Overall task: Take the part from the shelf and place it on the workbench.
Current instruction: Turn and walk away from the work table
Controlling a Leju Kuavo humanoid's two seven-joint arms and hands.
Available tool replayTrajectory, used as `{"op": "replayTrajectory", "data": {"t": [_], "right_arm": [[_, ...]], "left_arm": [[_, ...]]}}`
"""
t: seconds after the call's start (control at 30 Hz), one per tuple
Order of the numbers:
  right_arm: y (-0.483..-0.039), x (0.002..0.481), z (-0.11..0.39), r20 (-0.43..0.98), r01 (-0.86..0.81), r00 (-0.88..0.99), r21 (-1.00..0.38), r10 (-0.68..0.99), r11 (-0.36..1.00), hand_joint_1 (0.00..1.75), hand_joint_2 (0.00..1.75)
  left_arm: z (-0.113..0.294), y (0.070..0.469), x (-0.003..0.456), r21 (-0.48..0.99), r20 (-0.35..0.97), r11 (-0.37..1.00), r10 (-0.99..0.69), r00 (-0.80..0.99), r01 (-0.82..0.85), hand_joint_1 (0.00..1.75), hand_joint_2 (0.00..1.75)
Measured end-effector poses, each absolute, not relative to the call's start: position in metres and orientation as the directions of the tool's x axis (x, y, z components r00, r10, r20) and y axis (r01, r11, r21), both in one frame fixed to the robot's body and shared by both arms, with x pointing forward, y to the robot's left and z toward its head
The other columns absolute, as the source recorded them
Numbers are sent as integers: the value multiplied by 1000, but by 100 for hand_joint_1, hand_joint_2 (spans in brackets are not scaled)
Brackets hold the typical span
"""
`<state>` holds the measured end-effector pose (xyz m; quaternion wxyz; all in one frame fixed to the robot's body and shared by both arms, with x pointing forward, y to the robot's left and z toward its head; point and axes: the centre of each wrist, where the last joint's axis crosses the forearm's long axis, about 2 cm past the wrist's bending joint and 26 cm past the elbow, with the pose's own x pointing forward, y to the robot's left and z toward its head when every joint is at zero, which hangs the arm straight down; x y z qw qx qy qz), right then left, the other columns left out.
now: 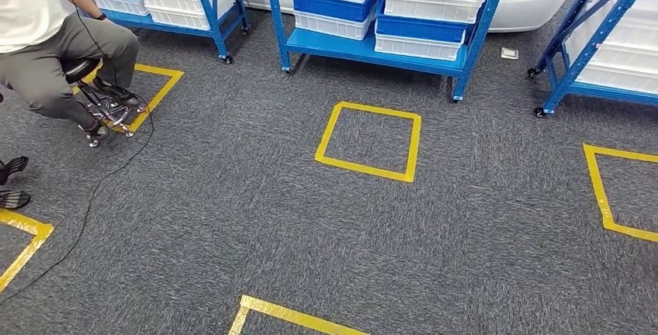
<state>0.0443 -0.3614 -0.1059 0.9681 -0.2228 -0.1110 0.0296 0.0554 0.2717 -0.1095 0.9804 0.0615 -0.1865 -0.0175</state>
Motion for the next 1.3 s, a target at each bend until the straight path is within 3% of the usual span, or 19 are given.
{"op": "replayTrajectory", "data": {"t": [0.5,0.53,0.63,0.67,0.93,1.07,1.3], "right_arm": [[-362,48,-105,200,3,975,-450,97,893,0,0],[-360,48,-105,200,2,975,-449,99,893,0,0],[-356,47,-106,198,-4,975,-445,102,896,0,131],[-355,47,-106,198,-4,975,-444,103,896,0,175],[-359,49,-105,189,-5,976,-467,106,884,0,175],[-360,48,-105,182,-6,978,-470,104,882,0,175],[-366,49,-104,182,-6,977,-482,107,876,0,175]], "left_arm": [[-110,271,51,172,369,985,-78,926,14,0,0],[-110,271,49,173,366,985,-78,927,14,0,44],[-110,272,47,180,368,984,-83,926,16,0,175],[-110,273,47,184,369,983,-86,926,18,0,175],[-110,272,51,188,370,982,-80,926,10,0,175],[-110,271,51,191,370,982,-84,925,13,0,0],[-109,267,52,193,374,981,-88,923,15,0,0]]}}
